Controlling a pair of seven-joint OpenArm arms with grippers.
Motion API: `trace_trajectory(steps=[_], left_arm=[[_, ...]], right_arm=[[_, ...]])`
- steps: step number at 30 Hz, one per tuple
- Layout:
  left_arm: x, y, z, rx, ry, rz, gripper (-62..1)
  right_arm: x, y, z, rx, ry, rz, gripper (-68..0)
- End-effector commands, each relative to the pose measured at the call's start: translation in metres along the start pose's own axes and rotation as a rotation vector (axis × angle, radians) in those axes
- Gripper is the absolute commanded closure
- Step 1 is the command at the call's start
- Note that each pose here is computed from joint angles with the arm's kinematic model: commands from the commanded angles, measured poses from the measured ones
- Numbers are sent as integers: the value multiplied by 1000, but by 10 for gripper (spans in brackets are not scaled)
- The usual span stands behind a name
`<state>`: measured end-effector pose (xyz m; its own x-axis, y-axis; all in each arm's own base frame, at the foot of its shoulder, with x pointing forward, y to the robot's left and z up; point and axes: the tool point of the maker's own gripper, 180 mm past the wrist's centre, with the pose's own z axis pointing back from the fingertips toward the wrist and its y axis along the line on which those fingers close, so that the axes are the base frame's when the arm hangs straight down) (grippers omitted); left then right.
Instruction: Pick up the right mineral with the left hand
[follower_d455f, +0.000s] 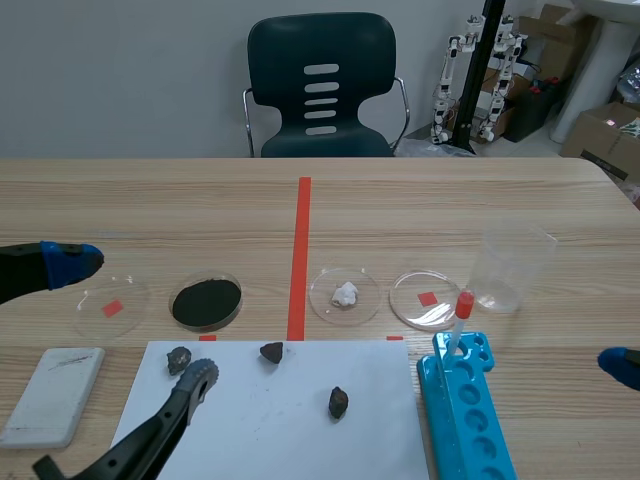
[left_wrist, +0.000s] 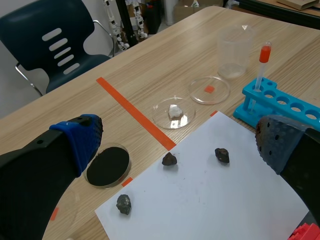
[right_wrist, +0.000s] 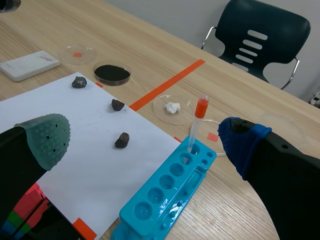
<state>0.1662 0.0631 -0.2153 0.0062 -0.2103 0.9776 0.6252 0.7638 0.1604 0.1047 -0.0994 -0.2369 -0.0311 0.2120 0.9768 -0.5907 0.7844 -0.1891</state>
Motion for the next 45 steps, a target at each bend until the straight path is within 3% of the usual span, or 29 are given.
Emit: trace_trajectory(steps=[1,35,41,45], left_arm=[[6,1,-1,5,-27,9,-623],[6,1,-1,6,-27,9,-623],[-12,-3,-3,-3,69,23,-623],[-23,-5,-13,-10,142,74,-623]], right_arm=[[6,-2,-2,-2,-23,1,-621],[6,-2,-2,-2,-23,1,-621],[6,-2,-2,-3,-23,1,-621],[6,-2,-2,-2,-23,1,-621]])
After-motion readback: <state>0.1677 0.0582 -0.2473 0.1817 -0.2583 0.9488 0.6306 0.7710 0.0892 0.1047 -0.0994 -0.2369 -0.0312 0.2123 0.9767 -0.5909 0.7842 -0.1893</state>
